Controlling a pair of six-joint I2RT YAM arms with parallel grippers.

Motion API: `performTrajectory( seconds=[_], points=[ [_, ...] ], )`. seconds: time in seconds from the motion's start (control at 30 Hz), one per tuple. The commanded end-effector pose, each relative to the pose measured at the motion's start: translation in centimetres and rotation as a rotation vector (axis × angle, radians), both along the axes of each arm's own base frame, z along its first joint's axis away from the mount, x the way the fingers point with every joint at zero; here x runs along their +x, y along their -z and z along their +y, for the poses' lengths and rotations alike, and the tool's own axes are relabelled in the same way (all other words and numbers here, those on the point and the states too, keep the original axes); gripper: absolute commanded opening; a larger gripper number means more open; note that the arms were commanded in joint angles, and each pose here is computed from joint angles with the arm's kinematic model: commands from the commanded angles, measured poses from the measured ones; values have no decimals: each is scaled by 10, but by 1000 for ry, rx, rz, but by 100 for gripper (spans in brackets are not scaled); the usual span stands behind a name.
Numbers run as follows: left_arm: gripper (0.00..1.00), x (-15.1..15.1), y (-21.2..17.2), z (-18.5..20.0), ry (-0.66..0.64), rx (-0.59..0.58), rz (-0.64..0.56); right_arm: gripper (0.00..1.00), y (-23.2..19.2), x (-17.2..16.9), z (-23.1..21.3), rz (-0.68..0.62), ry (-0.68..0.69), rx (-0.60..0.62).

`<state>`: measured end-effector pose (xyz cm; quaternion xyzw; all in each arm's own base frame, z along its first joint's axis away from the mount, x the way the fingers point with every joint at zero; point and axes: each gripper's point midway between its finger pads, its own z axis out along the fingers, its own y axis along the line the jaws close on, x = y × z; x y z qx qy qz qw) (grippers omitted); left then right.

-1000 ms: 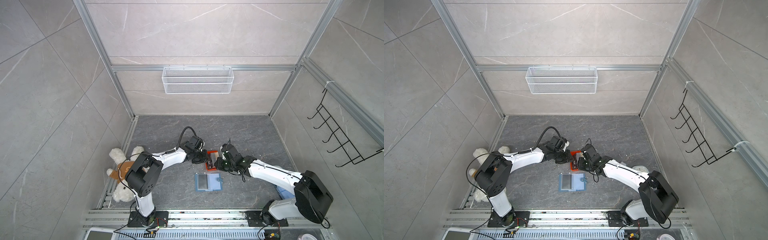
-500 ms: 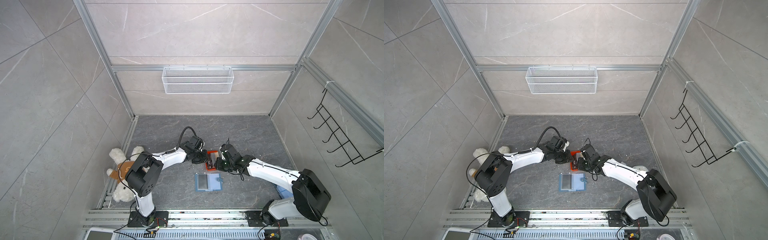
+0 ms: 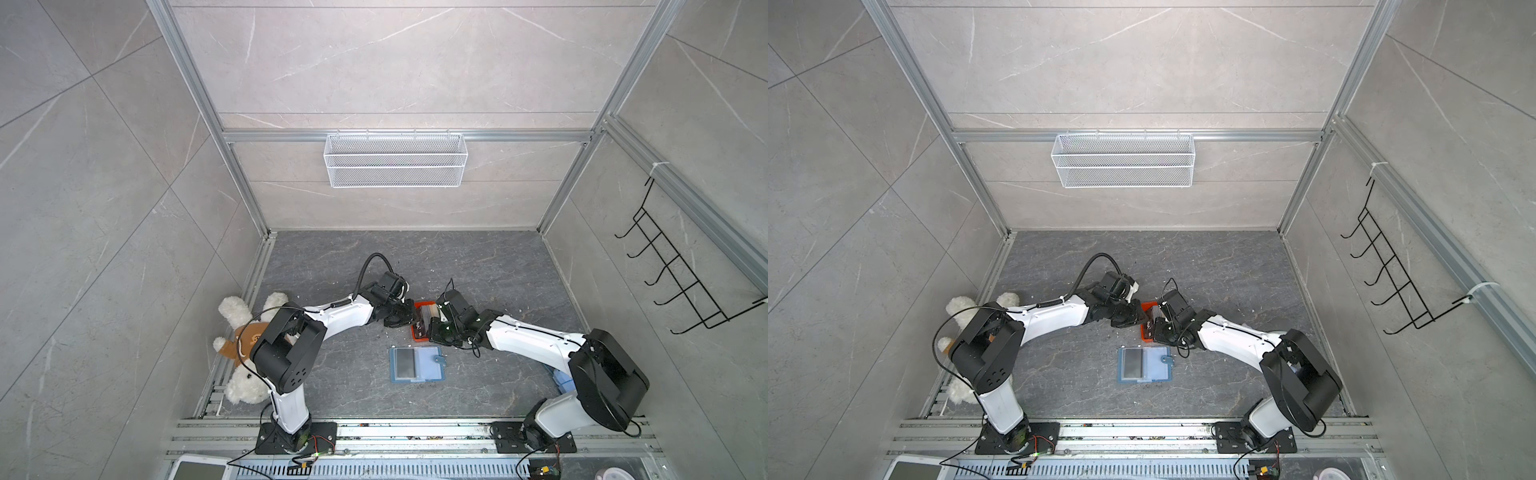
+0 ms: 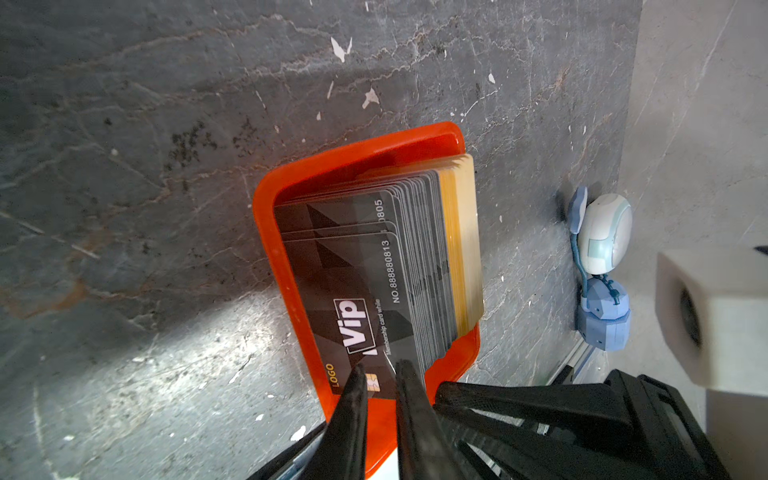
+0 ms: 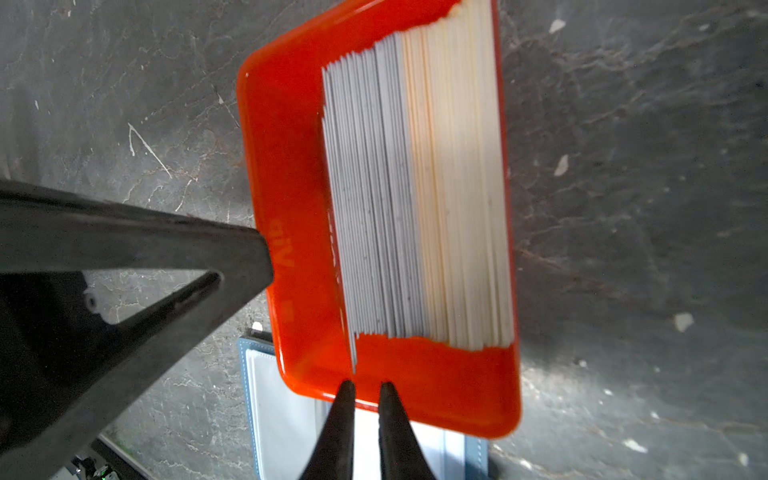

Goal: Put the credit cards into the card holder

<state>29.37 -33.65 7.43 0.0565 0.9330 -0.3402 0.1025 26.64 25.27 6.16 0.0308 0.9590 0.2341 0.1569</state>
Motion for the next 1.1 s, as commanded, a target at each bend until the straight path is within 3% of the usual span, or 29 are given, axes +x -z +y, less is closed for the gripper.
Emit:
performTrajectory(
  seconds=[0.0, 0.17, 0.6, 1.07],
  points=[
    [17, 4, -11, -4, -1, -33, -20, 16, -5, 5, 10, -2, 0, 26],
    [17, 4, -11, -5, 1, -34, -23, 16, -2, 6, 14, 4, -4, 22],
    [17, 4, -13, -5, 2, -38, -25, 0, -14, 5, 6, -27, 6, -30],
    [17, 4, -31, -8, 24, -69, -55, 0, -42, 0, -25, -100, -6, -156]
  ],
)
